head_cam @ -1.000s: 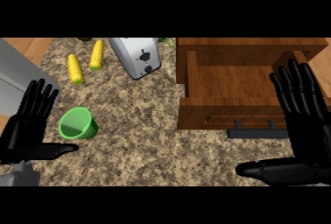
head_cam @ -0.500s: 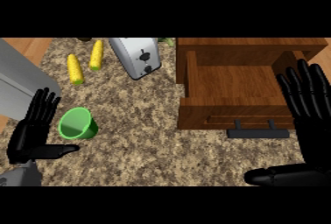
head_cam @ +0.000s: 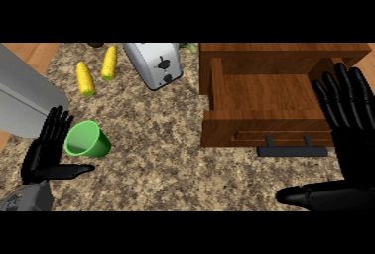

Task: Pick up the cup, place it into the drawer and close the drawer

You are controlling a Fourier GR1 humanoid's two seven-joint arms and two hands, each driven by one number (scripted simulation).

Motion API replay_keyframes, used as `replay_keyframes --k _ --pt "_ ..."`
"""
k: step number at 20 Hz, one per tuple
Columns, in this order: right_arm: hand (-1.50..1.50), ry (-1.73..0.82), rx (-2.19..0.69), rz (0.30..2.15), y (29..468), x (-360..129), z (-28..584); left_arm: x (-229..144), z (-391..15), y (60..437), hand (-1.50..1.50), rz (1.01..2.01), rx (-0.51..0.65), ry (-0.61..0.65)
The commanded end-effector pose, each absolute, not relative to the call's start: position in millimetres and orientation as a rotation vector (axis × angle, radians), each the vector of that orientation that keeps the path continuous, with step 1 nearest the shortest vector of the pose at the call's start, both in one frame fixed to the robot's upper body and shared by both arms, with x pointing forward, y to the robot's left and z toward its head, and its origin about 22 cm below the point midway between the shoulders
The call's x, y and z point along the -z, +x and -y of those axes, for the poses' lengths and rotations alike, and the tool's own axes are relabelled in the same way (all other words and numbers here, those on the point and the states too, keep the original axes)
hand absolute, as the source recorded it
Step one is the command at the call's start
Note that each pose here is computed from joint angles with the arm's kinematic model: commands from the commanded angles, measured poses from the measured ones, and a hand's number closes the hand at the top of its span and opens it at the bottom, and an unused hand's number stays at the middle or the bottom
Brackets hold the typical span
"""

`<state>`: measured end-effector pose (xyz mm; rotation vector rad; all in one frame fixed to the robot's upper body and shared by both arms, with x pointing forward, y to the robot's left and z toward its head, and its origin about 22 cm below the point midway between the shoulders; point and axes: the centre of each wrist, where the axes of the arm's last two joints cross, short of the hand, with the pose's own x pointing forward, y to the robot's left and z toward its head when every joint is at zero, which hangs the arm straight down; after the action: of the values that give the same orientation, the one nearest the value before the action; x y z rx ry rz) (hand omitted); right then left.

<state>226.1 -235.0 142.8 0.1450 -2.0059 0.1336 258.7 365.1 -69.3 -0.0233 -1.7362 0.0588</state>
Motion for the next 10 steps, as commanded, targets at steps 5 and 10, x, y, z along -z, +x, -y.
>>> replay_keyframes --k 5,10 --pt "-1.5 0.164 -0.147 2.003 234 -151 231 102 -354 256 -1.5 1.709 -0.111 -0.034" --pt "-1.5 0.166 -0.16 2.009 236 -138 222 106 -376 265 -1.5 1.712 -0.109 -0.009"
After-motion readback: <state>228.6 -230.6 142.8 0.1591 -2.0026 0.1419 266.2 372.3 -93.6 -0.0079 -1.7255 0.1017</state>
